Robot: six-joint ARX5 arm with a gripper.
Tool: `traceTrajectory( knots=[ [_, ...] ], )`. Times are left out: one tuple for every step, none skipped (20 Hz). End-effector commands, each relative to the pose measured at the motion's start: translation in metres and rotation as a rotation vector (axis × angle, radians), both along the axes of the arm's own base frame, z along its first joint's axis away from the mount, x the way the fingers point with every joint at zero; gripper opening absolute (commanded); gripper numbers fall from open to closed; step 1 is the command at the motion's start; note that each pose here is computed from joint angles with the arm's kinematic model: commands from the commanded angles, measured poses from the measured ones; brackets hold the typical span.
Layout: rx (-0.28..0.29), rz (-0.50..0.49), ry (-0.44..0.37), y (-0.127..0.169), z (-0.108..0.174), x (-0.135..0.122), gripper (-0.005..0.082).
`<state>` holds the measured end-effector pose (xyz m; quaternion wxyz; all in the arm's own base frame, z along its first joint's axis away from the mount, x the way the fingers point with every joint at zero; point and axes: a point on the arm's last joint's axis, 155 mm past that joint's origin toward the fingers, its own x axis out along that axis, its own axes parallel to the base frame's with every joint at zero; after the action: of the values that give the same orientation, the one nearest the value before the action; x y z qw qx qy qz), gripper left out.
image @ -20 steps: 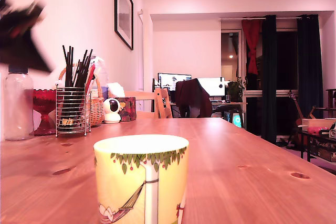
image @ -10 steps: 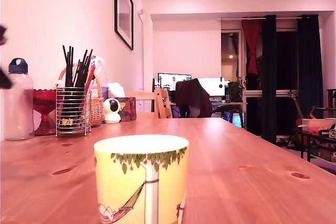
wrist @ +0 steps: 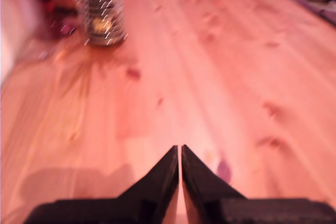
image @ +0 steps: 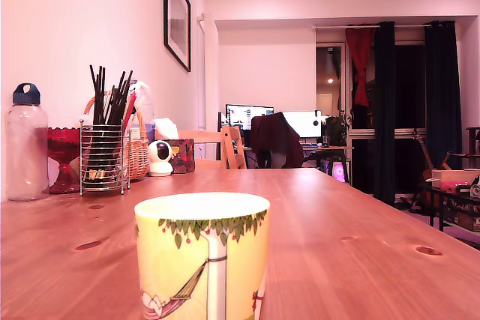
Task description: Pick the coffee capsule and then drop it inside the coffee cup in front of you
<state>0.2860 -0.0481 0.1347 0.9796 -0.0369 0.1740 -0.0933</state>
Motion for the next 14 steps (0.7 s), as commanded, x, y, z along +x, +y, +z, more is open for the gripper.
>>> traceTrajectory(
  knots=[
    [-0.005,0.020,-0.005,0.005,-0.004,-0.006,-0.0019],
    [-0.004,0.029,-0.012,0.008,-0.004,-0.009,-0.0020],
    [-0.005,0.037,-0.025,0.010,-0.001,-0.011,-0.0020],
    [-0.008,0.046,-0.036,0.013,0.002,-0.014,-0.0021],
    [-0.017,0.055,-0.049,0.015,0.005,-0.016,-0.0021],
    [-0.026,0.063,-0.067,0.016,0.010,-0.018,-0.0021],
    [-0.033,0.069,-0.083,0.018,0.013,-0.019,-0.0021],
    [-0.037,0.070,-0.092,0.018,0.015,-0.021,-0.0021],
    [-0.039,0.071,-0.100,0.019,0.016,-0.023,-0.0021],
    [-0.047,0.071,-0.106,0.018,0.018,-0.025,-0.0021],
    [-0.055,0.068,-0.107,0.018,0.018,-0.028,-0.0021],
    [-0.056,0.067,-0.118,0.017,0.021,-0.030,-0.0021],
    [-0.060,0.054,-0.130,0.015,0.023,-0.032,-0.0021],
    [-0.064,0.044,-0.140,0.013,0.025,-0.034,-0.0021]
  ],
)
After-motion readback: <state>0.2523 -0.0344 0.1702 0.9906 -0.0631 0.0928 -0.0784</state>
